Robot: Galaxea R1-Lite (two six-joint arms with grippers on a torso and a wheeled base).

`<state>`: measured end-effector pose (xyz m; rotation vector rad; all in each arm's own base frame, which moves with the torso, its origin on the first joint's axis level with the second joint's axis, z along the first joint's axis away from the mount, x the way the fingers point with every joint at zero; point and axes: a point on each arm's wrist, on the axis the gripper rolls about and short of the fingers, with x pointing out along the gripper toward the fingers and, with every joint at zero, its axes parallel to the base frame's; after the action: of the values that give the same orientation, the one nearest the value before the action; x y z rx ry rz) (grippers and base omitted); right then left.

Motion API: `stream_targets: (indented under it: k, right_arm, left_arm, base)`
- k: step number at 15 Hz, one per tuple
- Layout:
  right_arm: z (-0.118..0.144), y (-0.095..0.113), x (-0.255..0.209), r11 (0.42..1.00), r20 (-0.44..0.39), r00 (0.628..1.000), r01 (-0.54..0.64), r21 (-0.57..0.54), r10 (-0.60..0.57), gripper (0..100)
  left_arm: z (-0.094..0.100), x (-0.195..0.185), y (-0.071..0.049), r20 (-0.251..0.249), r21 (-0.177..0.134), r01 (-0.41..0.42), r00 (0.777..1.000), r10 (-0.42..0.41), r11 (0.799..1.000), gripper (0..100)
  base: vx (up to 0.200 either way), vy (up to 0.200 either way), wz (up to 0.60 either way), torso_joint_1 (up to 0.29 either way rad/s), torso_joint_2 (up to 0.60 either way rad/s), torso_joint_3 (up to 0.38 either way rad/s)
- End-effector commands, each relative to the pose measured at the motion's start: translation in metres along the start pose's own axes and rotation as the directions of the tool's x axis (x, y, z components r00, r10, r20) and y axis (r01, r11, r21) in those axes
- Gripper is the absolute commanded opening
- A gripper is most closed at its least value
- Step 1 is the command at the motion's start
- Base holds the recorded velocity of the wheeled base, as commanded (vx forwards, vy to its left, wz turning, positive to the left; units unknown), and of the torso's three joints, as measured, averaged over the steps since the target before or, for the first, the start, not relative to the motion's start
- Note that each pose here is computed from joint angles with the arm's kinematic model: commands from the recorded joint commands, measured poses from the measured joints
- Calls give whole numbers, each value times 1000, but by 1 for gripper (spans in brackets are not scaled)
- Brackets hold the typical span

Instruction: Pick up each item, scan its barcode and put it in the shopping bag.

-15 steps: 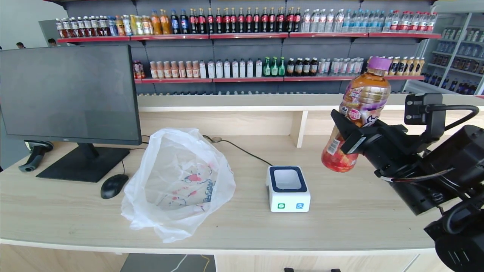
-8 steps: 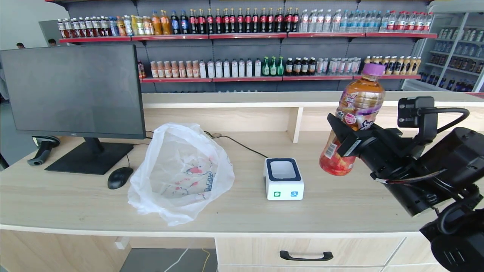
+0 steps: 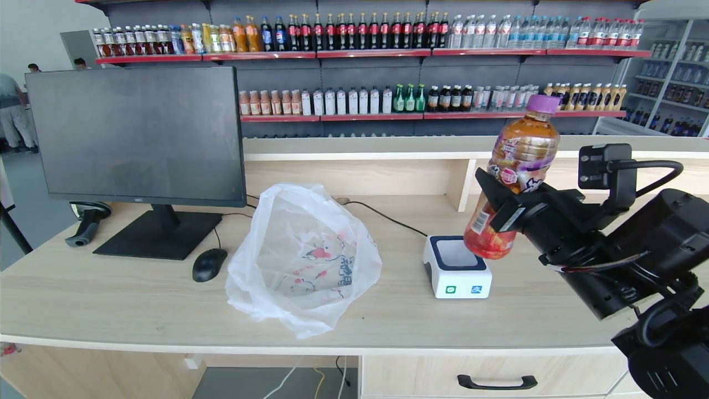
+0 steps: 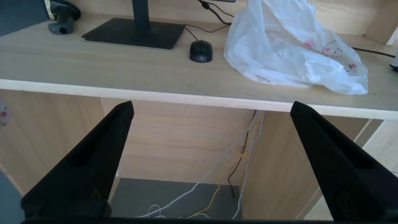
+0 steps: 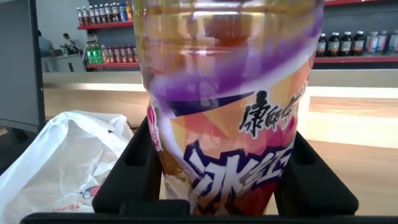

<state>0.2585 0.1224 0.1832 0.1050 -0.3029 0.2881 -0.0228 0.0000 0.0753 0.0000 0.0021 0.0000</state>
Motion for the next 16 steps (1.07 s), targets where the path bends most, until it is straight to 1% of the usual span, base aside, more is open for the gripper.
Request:
stream_targets:
  k: [1,7,14,16]
  right_arm:
    - [-3,1,1,1000,-8,1000,-2,-1,2,0]
    - [-7,1,3,1000,-17,1000,-3,-2,3,0]
    - [-7,1,3,1000,-17,1000,0,-3,0,0]
    - [-7,1,3,1000,-17,1000,0,-3,0,0]
  left_arm:
    - [0,0,0,1,0,0,1000,0,1000,100]
    - [0,0,0,1,0,0,1000,0,1000,100]
    - [0,0,0,1,0,0,1000,0,1000,100]
    - [0,0,0,1,0,0,1000,0,1000,100]
  base:
    - [0,0,0,0,0,0]
    - [0,0,0,0,0,0]
    - [0,0,600,2,1,2]
    - [0,0,0,0,0,0]
